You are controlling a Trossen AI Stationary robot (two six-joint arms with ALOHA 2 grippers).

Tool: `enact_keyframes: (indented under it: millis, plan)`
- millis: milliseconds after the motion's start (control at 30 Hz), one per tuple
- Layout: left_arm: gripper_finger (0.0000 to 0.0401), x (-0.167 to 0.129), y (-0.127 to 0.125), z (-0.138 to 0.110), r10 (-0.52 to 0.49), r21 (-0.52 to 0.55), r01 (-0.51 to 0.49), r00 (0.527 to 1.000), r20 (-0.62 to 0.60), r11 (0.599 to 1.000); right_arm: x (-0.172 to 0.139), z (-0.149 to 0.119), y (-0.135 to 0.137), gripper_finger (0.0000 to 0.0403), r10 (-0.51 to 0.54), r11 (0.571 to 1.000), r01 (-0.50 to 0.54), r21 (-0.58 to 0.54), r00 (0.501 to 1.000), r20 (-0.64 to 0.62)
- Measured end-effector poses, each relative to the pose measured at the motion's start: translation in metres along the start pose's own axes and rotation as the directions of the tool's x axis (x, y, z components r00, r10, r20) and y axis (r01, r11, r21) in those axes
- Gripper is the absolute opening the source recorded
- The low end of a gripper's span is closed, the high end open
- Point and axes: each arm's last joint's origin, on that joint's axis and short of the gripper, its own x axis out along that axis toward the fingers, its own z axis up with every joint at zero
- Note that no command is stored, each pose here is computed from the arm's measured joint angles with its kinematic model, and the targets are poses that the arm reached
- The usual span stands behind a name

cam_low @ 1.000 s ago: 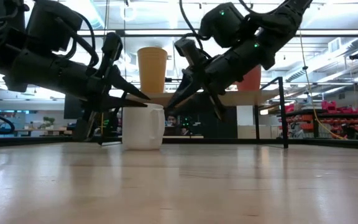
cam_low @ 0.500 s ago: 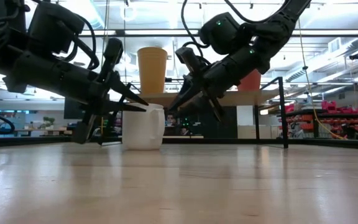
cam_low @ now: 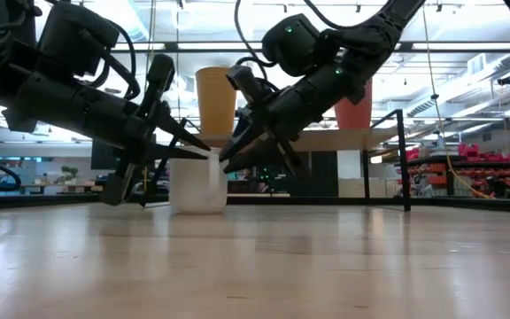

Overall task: Stack small to large cups/mugs on shelf
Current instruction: Put the white mug on the shelf

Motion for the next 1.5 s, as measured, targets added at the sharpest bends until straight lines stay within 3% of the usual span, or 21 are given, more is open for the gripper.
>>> enact_keyframes:
  millis: [1500]
  plan:
    - [0.0054, 0.011, -0.006, -0.002, 0.033, -0.013, -0.033, 0.999, 0.014, 0.999, 0.001, -0.012, 0.007, 0.0086, 0.017, 1.0, -0.019, -0.025, 0.998, -0.063]
